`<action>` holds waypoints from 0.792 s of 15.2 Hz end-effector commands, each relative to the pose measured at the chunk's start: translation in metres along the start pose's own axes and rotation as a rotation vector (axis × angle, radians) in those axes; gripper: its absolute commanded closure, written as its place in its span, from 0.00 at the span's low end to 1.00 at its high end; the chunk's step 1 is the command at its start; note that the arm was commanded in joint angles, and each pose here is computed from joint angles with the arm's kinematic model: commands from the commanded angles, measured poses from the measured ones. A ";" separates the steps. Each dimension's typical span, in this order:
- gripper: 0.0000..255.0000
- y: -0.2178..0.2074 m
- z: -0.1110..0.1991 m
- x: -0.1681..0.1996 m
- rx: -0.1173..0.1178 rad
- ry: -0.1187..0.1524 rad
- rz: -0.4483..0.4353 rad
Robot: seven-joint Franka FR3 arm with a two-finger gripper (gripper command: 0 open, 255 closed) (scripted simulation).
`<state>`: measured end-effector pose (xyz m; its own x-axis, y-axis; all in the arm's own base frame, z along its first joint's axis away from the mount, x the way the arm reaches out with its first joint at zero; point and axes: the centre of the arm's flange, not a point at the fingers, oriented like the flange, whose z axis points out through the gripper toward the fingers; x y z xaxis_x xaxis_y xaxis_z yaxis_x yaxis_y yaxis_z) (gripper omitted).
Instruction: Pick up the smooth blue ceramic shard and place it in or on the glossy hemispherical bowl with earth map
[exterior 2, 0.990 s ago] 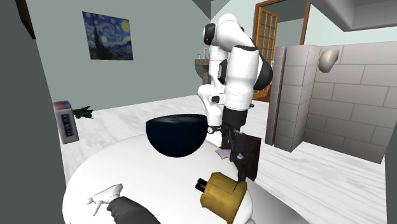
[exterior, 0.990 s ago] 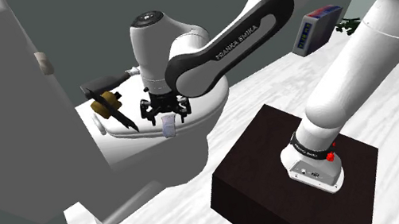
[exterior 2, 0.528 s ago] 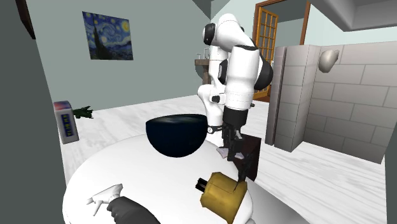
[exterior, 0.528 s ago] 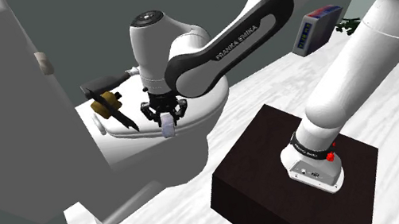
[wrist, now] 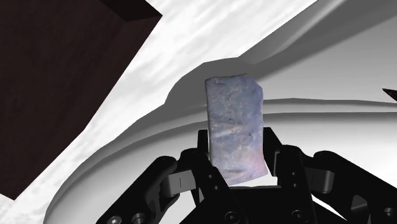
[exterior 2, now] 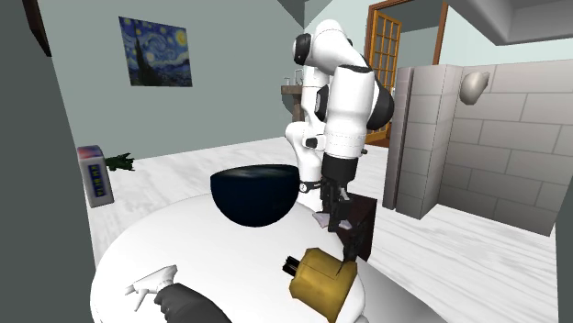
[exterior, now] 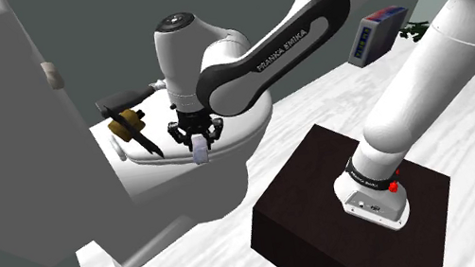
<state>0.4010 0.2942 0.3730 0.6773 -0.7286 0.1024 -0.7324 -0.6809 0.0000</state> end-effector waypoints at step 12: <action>1.00 0.001 -0.060 0.007 -0.006 -0.002 0.001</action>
<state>0.4006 0.2930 0.4289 0.6768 -0.7292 0.1010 -0.7333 -0.6799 0.0052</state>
